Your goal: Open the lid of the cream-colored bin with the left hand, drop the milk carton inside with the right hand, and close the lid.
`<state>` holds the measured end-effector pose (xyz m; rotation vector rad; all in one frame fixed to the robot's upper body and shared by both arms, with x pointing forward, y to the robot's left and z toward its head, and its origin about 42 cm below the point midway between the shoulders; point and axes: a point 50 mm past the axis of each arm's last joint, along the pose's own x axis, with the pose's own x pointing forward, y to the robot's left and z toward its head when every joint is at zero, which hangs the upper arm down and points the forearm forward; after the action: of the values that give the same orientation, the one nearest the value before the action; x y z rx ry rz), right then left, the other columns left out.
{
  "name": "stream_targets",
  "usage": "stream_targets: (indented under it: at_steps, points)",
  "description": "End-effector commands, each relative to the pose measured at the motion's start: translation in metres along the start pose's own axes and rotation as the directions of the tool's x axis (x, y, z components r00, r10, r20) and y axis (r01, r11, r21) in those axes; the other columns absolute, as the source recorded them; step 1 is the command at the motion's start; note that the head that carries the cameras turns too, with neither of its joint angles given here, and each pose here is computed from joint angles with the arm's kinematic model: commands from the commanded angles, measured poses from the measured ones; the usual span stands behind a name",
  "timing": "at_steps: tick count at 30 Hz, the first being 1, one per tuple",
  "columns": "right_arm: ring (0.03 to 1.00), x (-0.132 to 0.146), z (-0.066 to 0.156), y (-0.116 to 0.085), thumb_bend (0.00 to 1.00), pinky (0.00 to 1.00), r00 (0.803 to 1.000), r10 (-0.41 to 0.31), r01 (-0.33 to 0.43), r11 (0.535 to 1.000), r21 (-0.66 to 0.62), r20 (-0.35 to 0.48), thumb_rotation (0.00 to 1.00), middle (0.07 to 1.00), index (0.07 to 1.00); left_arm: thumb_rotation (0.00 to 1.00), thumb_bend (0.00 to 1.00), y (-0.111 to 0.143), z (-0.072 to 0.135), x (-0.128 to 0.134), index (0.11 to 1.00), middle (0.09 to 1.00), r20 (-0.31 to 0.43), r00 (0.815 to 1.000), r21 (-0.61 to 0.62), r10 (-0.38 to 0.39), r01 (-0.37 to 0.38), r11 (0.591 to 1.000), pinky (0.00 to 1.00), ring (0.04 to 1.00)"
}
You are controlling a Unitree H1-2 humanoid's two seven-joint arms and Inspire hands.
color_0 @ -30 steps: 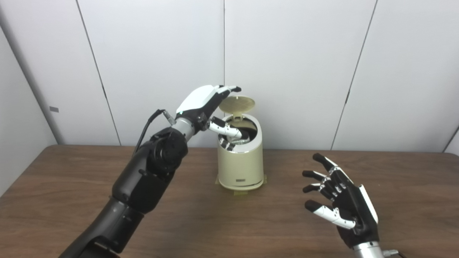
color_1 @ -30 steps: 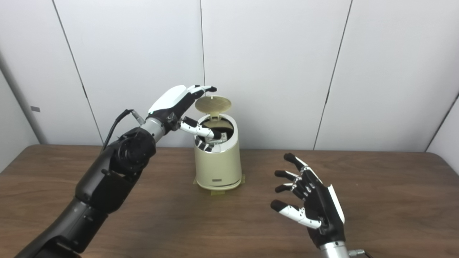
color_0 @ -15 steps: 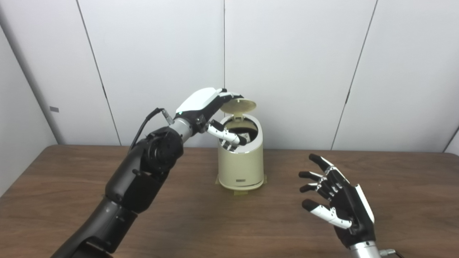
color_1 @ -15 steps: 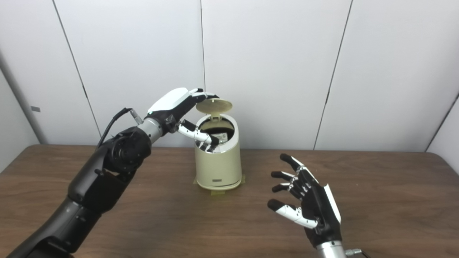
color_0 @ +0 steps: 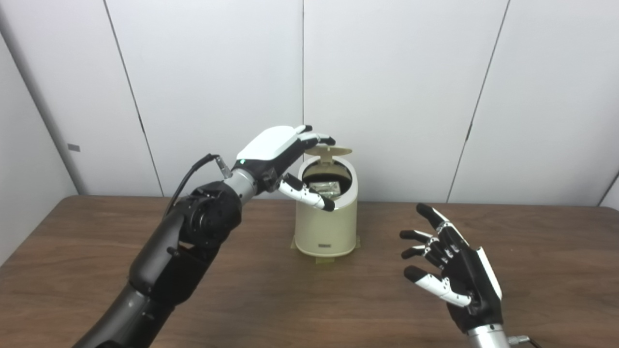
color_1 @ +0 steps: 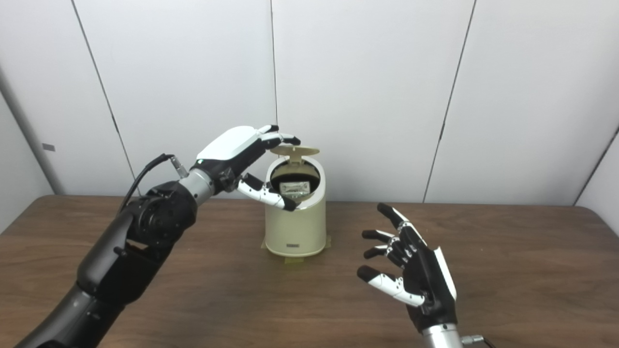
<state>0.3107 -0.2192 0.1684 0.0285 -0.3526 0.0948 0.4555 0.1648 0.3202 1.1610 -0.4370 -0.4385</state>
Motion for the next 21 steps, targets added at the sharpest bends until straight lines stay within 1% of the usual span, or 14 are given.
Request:
stream_targets:
  at_steps: [1, 4, 8, 13, 21]
  points:
    - [0.704, 0.011, 0.013, 0.000, 0.79, 0.50, 0.995, 0.001, -0.002, 1.000, 0.010, 0.095, 0.33, 0.923, 0.867, 0.41, 1.00, 0.027, 0.012, 0.005, 0.869, 0.890, 0.047, 0.997, 0.050, 0.068, -0.070, 0.996, 1.00, 1.000]
    - [0.709, 0.011, 0.011, -0.001, 0.78, 0.51, 0.995, -0.007, 0.006, 1.000, 0.018, 0.097, 0.33, 0.919, 0.877, 0.40, 1.00, 0.025, 0.013, 0.002, 0.868, 0.888, 0.048, 0.997, 0.033, 0.059, -0.060, 0.998, 1.00, 1.000]
    - [0.712, 0.012, 0.009, -0.002, 0.78, 0.52, 0.995, -0.013, 0.010, 0.999, 0.031, 0.103, 0.32, 0.919, 0.889, 0.41, 1.00, 0.021, 0.011, 0.000, 0.869, 0.887, 0.045, 0.998, 0.047, 0.046, -0.048, 0.998, 1.00, 1.000]
    - [0.723, 0.013, 0.009, -0.001, 0.77, 0.53, 0.994, -0.009, 0.003, 0.998, 0.062, 0.107, 0.30, 0.921, 0.883, 0.38, 1.00, 0.017, 0.009, 0.000, 0.868, 0.887, 0.032, 0.999, 0.052, 0.030, -0.032, 0.998, 1.00, 1.000]
    - [0.714, 0.013, 0.011, 0.000, 0.79, 0.51, 0.994, -0.022, 0.015, 0.998, 0.063, 0.105, 0.29, 0.904, 0.879, 0.38, 1.00, 0.008, 0.006, -0.004, 0.861, 0.865, 0.041, 0.999, 0.073, 0.001, -0.004, 0.997, 1.00, 1.000]
